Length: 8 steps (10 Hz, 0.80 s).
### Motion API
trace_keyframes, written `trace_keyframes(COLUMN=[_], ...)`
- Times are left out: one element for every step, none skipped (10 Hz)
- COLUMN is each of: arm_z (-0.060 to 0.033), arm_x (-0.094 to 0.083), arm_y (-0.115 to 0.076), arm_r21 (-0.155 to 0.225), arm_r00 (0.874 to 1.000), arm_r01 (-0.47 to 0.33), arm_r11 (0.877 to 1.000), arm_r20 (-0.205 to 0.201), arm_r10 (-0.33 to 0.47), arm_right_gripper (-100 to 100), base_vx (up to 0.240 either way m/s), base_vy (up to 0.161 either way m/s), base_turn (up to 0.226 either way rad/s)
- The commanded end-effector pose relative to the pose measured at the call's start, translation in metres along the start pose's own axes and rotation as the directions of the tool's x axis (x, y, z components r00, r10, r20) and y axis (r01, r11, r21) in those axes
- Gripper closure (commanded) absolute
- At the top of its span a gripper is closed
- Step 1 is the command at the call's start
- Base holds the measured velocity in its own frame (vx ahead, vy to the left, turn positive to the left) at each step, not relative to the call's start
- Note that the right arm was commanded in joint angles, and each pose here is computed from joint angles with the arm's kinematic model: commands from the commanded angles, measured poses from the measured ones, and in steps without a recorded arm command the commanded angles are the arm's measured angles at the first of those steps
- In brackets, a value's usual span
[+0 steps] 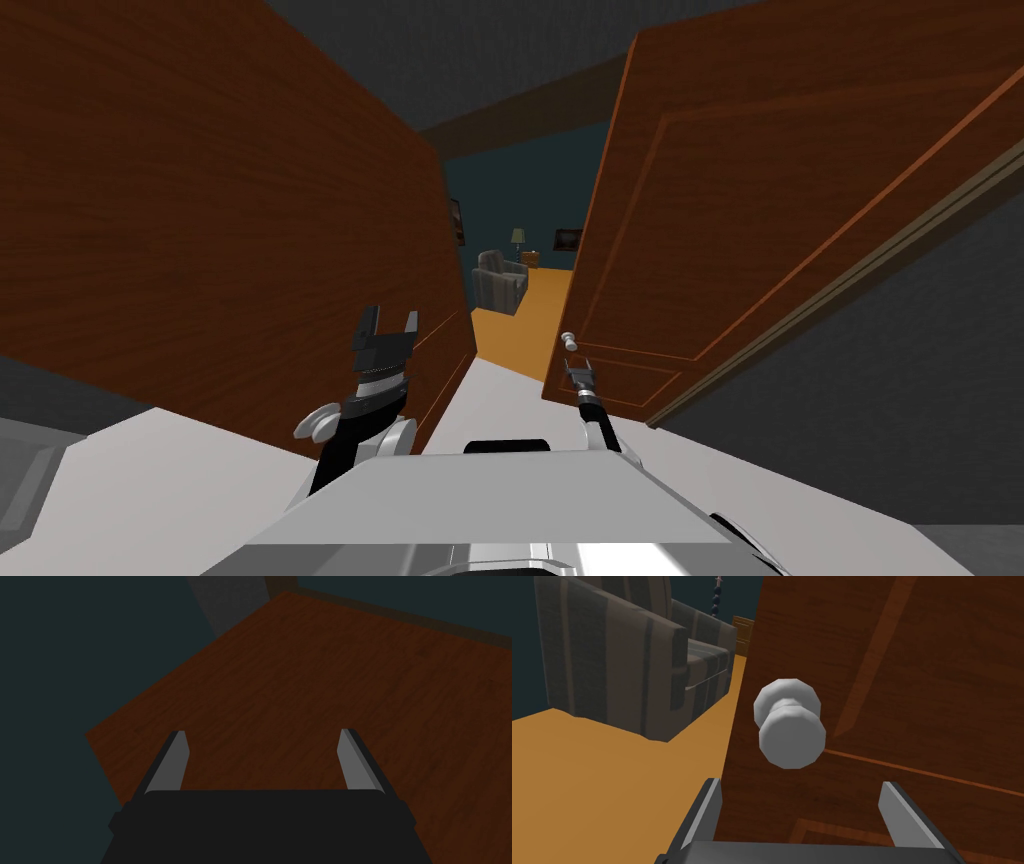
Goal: Pull the door open
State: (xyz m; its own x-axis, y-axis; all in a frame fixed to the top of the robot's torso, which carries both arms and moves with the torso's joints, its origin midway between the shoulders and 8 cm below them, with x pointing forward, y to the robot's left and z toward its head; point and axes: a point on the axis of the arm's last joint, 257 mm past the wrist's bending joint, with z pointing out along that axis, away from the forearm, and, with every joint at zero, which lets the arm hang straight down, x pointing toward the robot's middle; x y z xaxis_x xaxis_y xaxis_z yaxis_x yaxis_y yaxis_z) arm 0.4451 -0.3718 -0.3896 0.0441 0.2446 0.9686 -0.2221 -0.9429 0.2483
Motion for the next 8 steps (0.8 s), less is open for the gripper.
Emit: trace_keyframes(arm_z=[0.0004,0.0007,0.0010,0.0013,0.0015,0.0016,0.0018,0.0018], arm_x=[0.000,0.000,0.001,0.001,0.001,0.001,0.001,0.001], arm_y=[-0.002,-0.004,-0.007,-0.009,-0.011,-0.012,-0.014,-0.013], arm_r21=[0.000,0.000,0.000,0.000,-0.001,-0.001,-0.001,-0.001], arm_r00=[0.999,0.996,0.992,0.987,0.981,0.976,0.969,0.974], arm_r01=[-0.039,-0.086,-0.126,-0.162,-0.194,-0.218,-0.246,-0.226], arm_r11=[0.999,0.996,0.992,0.987,0.981,0.976,0.969,0.974], arm_r20=[0.002,0.004,0.006,0.008,0.010,0.011,0.013,0.011], arm_r10=[0.039,0.086,0.126,0.162,0.194,0.218,0.246,0.226], arm_right_gripper=[-100,-100,-100,-100,-100,-100,-100,-100], base_vx=[-0.045,-0.045,-0.060,-0.055,-0.060,-0.056,-0.051,-0.023], base_vy=[-0.011,-0.003,-0.008,-0.013,-0.023,-0.016,-0.011,-0.006], base_turn=[0.008,0.007,0.015,0.017,0.008,0.007,0.008,0.002])
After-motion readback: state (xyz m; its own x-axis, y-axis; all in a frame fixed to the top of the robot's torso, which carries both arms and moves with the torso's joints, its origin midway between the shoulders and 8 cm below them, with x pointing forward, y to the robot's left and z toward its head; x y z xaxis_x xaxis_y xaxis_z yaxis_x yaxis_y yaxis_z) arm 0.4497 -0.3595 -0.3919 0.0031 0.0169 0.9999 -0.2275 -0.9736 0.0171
